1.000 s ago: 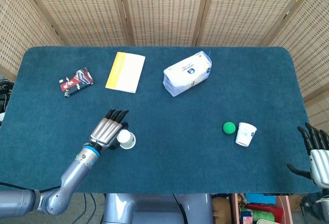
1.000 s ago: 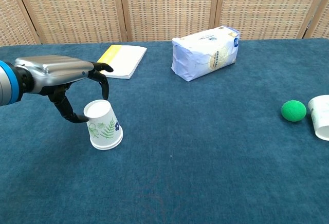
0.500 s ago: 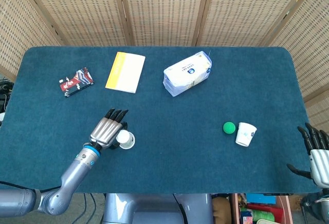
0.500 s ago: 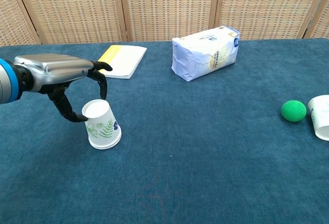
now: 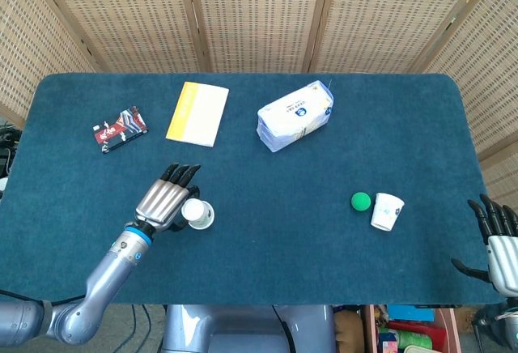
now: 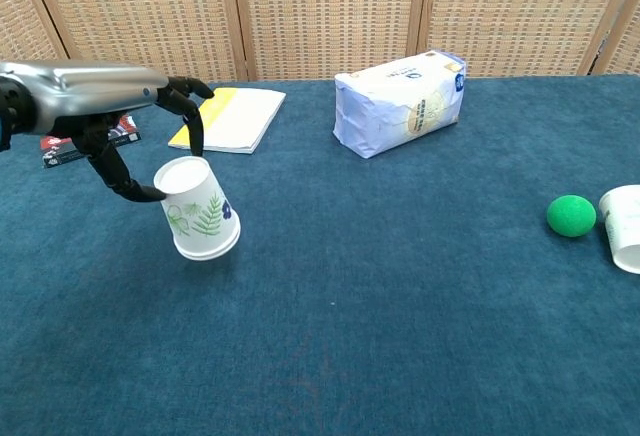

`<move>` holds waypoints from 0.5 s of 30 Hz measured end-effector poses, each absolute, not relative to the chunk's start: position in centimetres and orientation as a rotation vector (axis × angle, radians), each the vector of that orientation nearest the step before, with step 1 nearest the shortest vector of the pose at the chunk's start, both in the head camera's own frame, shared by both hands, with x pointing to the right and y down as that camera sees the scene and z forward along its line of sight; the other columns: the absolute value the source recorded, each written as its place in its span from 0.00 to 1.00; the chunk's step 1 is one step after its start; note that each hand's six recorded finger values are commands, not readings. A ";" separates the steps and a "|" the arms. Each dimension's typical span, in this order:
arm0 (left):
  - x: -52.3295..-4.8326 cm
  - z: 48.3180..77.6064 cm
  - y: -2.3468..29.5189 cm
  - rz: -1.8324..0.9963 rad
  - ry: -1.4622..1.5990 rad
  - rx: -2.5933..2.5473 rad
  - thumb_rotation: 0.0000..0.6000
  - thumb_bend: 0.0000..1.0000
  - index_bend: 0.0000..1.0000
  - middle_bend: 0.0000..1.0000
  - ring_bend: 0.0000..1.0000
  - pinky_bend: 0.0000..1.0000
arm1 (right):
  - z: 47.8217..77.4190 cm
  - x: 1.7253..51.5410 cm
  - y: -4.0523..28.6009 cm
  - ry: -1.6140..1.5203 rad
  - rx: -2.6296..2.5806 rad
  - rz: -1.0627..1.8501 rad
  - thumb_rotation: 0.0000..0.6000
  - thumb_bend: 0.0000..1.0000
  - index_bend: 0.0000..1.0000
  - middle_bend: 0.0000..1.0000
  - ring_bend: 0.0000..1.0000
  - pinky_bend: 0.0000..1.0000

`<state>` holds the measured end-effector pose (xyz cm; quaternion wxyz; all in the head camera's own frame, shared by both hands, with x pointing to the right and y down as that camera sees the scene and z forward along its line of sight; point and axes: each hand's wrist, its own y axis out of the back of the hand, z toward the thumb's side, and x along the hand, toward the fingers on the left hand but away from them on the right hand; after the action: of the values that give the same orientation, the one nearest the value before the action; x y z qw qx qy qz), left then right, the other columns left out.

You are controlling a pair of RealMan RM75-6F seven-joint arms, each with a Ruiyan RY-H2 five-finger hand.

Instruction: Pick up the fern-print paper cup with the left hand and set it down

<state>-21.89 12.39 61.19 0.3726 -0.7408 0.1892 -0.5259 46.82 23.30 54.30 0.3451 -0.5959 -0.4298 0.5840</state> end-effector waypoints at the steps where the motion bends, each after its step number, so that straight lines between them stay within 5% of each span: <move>1: -21.9 60.9 12.3 -1.343 0.495 -1.904 1.00 0.29 0.39 0.00 0.00 0.00 | 54.3 46.8 23.3 -1.116 -1.547 1.517 1.00 0.00 0.00 0.00 0.00 0.00; 15: -22.7 59.2 12.1 -1.337 0.506 -1.958 1.00 0.29 0.39 0.00 0.00 0.00 | 54.4 46.7 23.3 -1.109 -1.546 1.519 1.00 0.00 0.00 0.00 0.00 0.00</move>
<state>-22.67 12.14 59.23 0.3511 -0.7563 0.1956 -0.5163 46.67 23.32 54.38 0.3462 -0.5959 -0.4273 0.5852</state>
